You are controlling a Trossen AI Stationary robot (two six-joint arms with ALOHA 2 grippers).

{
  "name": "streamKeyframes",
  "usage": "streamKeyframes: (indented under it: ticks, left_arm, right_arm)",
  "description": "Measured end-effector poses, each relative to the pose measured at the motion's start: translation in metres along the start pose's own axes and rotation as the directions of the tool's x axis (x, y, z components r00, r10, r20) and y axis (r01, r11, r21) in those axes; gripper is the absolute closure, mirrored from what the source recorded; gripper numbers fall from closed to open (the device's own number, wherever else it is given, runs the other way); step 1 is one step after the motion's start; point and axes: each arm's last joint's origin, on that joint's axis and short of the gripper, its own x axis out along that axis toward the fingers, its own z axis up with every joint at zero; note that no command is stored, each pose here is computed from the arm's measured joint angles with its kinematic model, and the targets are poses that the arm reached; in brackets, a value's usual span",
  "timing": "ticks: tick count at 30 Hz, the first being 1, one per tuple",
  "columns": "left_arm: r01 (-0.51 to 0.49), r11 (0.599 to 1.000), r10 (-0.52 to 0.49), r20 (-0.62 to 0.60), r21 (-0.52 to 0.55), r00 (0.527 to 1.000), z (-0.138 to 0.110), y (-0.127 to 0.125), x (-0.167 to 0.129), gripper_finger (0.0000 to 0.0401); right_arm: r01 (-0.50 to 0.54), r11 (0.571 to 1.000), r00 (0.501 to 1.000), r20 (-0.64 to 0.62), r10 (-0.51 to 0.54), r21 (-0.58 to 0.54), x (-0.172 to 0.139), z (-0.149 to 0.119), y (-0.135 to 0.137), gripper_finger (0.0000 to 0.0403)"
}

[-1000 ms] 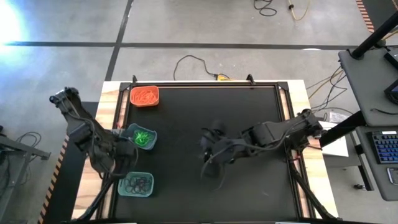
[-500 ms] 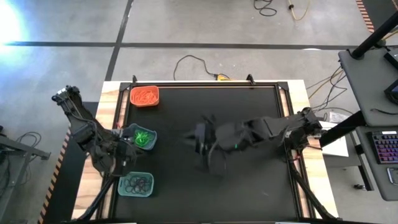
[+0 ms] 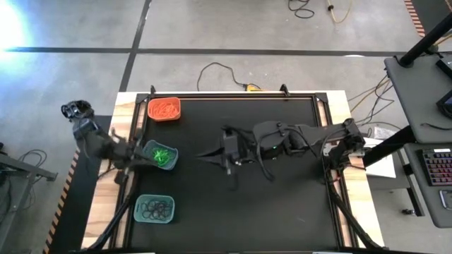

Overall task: Sort rubber bands into baskets
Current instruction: Return to Home Position

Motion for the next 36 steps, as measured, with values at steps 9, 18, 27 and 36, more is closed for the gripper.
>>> streamKeyframes:
  ticks: [9,18,27,36]
  left_arm:
    - [-0.024,0.975,0.059,0.155,-0.219,0.986,-0.027,0.011,0.001,0.0401]
    - [-0.003,0.951,0.019,0.046,-0.309,0.999,-0.064,0.006,0.035,0.0401]
    - [-0.163,0.920,0.178,0.009,-0.357,0.984,-0.062,0.035,0.041,0.0401]
    - [-0.283,0.884,0.308,0.008,-0.373,0.951,-0.041,0.044,0.028,0.0401]
  right_arm:
    - [-0.093,0.994,0.996,0.006,0.093,-0.055,-0.017,0.005,-0.002,0.0390]
    - [-0.151,0.989,0.988,0.012,0.151,0.008,-0.043,-0.015,0.002,0.0390]
    - [0.148,0.981,0.971,-0.206,-0.119,0.128,-0.102,-0.043,-0.014,0.0390]
    - [0.285,0.922,0.902,-0.398,-0.165,0.264,-0.125,-0.073,-0.015,0.0390]
